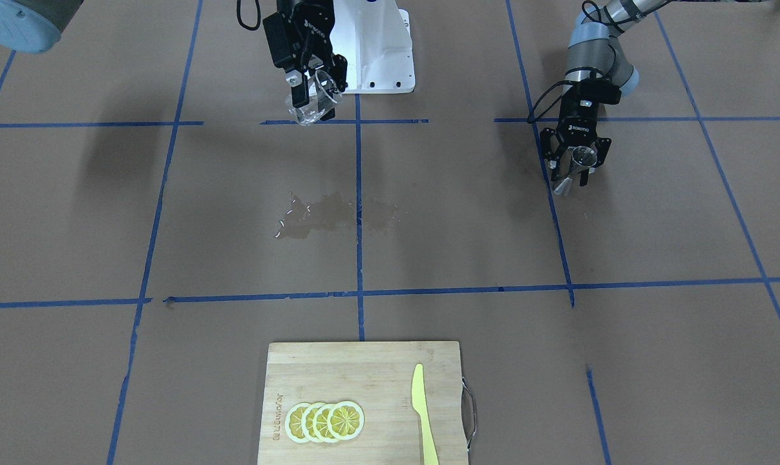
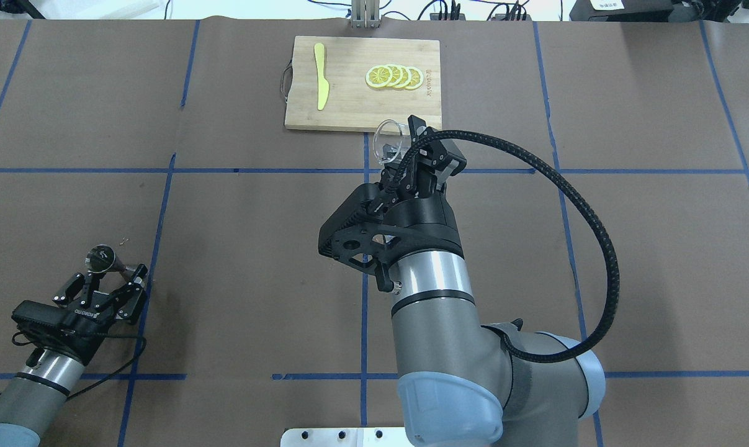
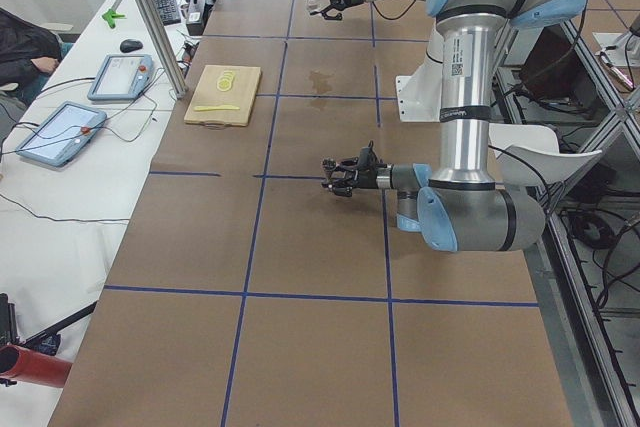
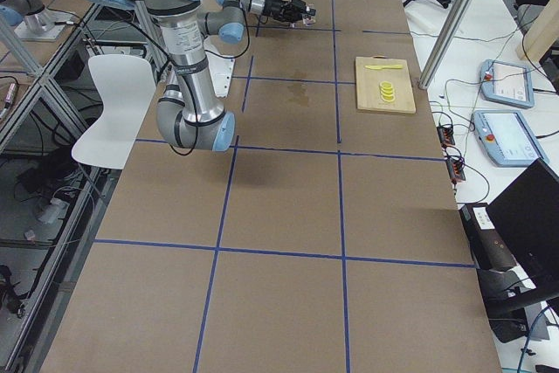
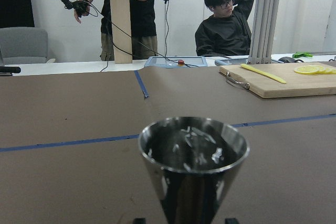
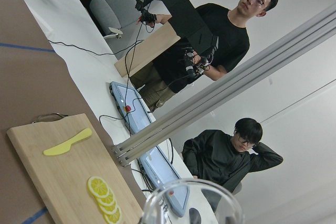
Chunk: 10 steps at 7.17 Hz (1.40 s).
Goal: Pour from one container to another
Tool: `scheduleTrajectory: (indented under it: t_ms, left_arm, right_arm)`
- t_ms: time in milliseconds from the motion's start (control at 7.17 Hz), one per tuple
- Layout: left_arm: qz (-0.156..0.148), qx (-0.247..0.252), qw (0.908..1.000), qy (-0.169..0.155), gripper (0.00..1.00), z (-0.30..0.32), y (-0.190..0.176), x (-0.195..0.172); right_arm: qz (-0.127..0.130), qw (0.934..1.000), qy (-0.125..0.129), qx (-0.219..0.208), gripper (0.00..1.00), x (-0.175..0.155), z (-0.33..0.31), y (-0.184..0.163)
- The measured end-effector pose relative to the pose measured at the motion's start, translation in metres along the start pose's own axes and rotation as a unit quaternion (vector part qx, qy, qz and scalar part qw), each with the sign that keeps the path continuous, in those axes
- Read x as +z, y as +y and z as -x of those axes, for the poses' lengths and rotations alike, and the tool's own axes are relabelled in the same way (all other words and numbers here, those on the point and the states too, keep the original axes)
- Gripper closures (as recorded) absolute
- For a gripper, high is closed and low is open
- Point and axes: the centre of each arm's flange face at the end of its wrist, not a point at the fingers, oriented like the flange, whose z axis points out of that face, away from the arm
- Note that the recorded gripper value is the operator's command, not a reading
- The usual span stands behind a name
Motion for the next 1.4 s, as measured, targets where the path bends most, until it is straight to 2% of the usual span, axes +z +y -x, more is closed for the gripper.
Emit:
scheduleTrajectory:
  t_ms: [837,1116,1395]
  left_arm:
    - [-0.056,-0.057,0.9967,-0.008,0.00,-0.008,-0.044,-0.008]
    - [-0.082,-0.053,0.9952,-0.004,0.00,-0.004,-0.062,-0.014]
    - [-0.109,-0.028,0.9936,0.012,0.01,0.028,-0.082,-0.030]
  right_arm:
    - [0.000,1.0000,0.000,-0.001,1.00,0.000,0.000,0.001]
    - [0.000,1.0000,0.000,-0.001,1.00,0.000,0.000,0.001]
    - [0.000,1.0000,0.000,-0.001,1.00,0.000,0.000,0.001]
